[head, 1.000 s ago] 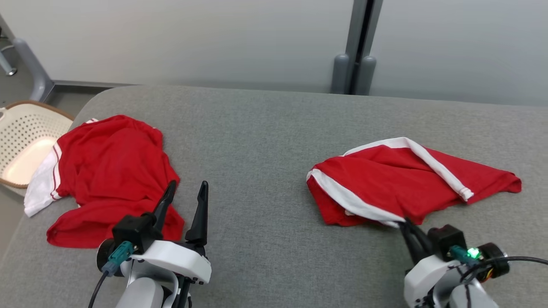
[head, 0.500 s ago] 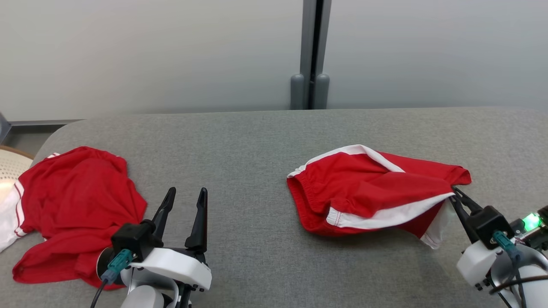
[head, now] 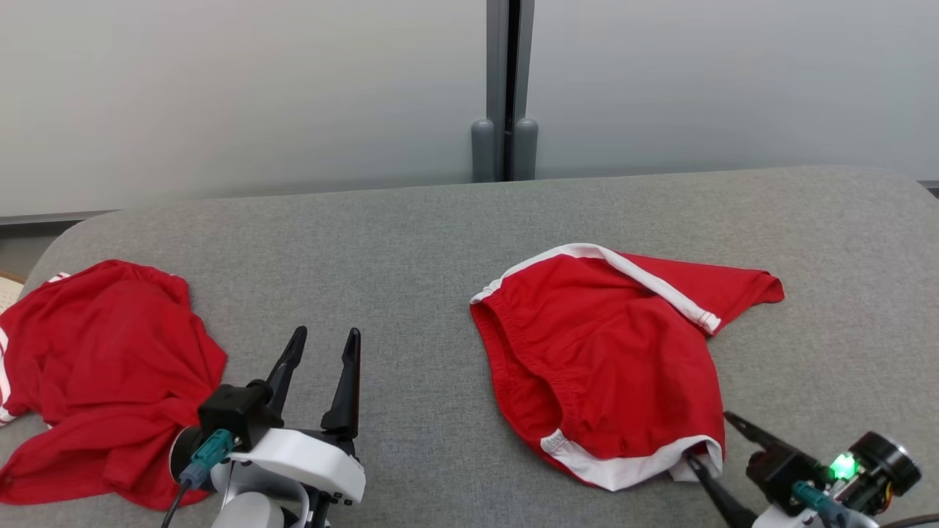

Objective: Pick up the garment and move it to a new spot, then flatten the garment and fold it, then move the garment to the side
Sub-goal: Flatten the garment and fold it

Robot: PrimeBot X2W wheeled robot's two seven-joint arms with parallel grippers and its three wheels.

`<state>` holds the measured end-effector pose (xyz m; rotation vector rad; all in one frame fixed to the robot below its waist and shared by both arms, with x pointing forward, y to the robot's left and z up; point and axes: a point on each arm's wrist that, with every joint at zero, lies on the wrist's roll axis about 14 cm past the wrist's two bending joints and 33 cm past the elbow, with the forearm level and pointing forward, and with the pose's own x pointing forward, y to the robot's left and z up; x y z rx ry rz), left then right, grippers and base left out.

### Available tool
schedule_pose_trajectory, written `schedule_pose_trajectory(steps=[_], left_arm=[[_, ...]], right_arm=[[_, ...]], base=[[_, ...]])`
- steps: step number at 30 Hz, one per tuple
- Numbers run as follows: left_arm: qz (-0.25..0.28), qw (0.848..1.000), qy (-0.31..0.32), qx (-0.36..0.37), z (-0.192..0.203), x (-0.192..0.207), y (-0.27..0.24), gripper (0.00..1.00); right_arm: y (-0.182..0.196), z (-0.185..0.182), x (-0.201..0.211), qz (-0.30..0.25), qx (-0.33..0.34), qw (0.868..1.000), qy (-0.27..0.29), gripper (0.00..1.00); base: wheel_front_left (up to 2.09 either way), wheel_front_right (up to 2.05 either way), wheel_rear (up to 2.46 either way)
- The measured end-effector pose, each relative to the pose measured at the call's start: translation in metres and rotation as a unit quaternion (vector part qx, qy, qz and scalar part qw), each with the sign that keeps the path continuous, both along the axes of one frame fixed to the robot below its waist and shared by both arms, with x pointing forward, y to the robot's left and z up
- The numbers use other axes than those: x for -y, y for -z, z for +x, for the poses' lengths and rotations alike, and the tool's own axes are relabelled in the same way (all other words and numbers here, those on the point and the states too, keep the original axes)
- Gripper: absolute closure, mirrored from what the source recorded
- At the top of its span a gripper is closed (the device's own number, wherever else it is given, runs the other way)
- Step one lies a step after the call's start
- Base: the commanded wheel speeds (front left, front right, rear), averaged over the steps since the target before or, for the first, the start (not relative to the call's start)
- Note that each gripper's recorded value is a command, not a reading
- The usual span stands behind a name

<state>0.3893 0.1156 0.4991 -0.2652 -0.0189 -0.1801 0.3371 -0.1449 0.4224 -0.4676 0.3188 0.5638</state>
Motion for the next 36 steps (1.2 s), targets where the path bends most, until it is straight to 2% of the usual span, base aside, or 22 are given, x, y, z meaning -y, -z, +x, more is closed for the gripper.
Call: schedule_pose_trajectory(steps=[4, 9, 13, 15, 17, 24, 29, 33, 36], left_arm=[[0.003, 1.000, 0.004, 0.000, 0.001, 0.003, 0.000, 0.00], [0.004, 1.000, 0.014, 0.005, 0.001, 0.008, -0.003, 0.00], [-0.005, 1.000, 0.029, 0.011, 0.001, 0.017, -0.007, 0.00], [-0.016, 0.999, 0.036, 0.008, 0.000, 0.021, -0.006, 0.00], [-0.021, 0.999, 0.047, 0.007, -0.002, 0.028, -0.006, 0.00], [-0.031, 0.993, 0.112, 0.000, -0.009, 0.064, -0.004, 0.00], [0.000, 0.975, 0.218, -0.045, -0.028, 0.117, 0.016, 0.00], [0.010, 0.948, 0.311, -0.069, -0.049, 0.158, 0.021, 0.00], [0.022, 0.929, 0.358, -0.089, -0.056, 0.172, 0.028, 0.00]], right_arm=[[0.001, -0.005, -0.008, 0.039, -0.010, 0.999, 0.009, 0.00], [-0.039, 0.018, 0.002, 0.121, 0.050, 0.990, 0.060, 0.00], [-0.074, 0.037, 0.028, 0.190, 0.115, 0.966, 0.135, 0.00], [-0.080, 0.042, 0.044, 0.215, 0.132, 0.951, 0.178, 0.00], [-0.082, 0.043, 0.042, 0.236, 0.139, 0.942, 0.196, 0.00], [-0.064, 0.039, 0.029, 0.236, 0.122, 0.942, 0.205, 0.00], [-0.058, 0.042, 0.041, 0.228, 0.120, 0.940, 0.224, 0.00], [-0.053, 0.046, 0.056, 0.215, 0.123, 0.937, 0.247, 0.00], [-0.048, 0.049, 0.059, 0.211, 0.120, 0.935, 0.259, 0.00]], base=[[0.00, 0.00, 0.00], [0.00, 0.00, 0.00], [0.00, 0.00, 0.00], [0.00, 0.00, 0.00], [0.00, 0.00, 0.00], [0.00, 0.00, 0.00], [0.00, 0.00, 0.00], [0.00, 0.00, 0.00], [0.00, 0.00, 0.00]])
